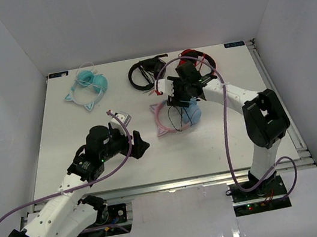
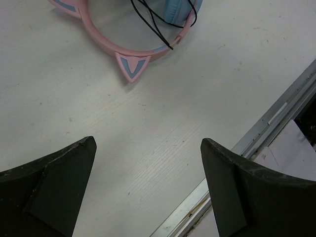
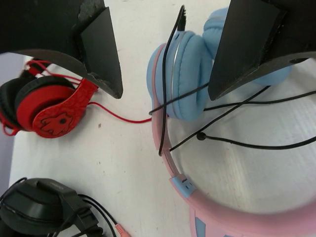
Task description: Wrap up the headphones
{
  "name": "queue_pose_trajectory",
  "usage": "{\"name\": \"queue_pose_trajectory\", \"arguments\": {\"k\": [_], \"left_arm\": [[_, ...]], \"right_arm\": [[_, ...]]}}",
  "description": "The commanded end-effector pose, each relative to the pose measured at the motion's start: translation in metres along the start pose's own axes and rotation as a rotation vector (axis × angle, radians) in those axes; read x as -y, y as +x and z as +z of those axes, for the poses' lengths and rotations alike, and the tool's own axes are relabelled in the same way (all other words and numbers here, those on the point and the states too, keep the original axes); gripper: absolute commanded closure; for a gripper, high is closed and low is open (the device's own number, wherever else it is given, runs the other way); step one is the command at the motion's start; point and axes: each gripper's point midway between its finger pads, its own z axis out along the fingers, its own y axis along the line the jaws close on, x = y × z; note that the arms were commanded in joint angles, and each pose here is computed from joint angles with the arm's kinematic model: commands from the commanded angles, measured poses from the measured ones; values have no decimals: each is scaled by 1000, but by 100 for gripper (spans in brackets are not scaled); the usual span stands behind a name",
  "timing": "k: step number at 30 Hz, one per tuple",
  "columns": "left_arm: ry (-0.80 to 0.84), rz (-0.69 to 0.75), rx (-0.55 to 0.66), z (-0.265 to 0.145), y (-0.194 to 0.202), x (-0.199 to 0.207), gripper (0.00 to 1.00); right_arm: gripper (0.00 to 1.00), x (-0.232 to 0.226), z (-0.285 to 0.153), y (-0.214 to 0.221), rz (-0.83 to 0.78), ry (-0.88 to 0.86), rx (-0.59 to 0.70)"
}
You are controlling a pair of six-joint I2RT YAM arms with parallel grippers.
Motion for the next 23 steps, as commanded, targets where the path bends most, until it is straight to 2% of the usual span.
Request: {"name": "queue_pose_trajectory", "arguments": {"k": [1, 2, 3, 4, 6, 7, 8, 11, 15, 18, 23], "left_arm": [[48, 30, 44, -5, -10, 10, 2], [54, 34, 52, -6, -12, 11, 2], [53, 39, 65, -9, -14, 12, 2], [47, 45, 80, -11, -18, 12, 2], [24, 53, 118, -17, -25, 9, 2], [15, 63, 155, -23, -31, 10, 2], [0, 65, 170, -25, -33, 7, 2], [-9, 72, 208, -32, -38, 8, 2], [-21, 72, 209, -33, -39, 6, 2], [-28, 70, 201, -32, -37, 4, 2], [-30, 68, 190, -30, -35, 3, 2]], "right_arm": [[14, 27, -84, -51, 346, -14, 322], [10, 28, -104, -54, 412, -14, 371], [10, 25, -115, -56, 449, -6, 405], [10, 35, -147, -54, 457, 87, 448], [10, 37, -154, -18, 587, 267, 442], [10, 35, -160, -3, 727, 327, 435], [10, 43, -179, 13, 778, 450, 421], [10, 14, -182, 45, 908, 509, 346], [10, -19, -185, 76, 957, 574, 284], [10, -27, -199, 91, 985, 658, 266], [10, -45, -207, 99, 1005, 689, 270]]}}
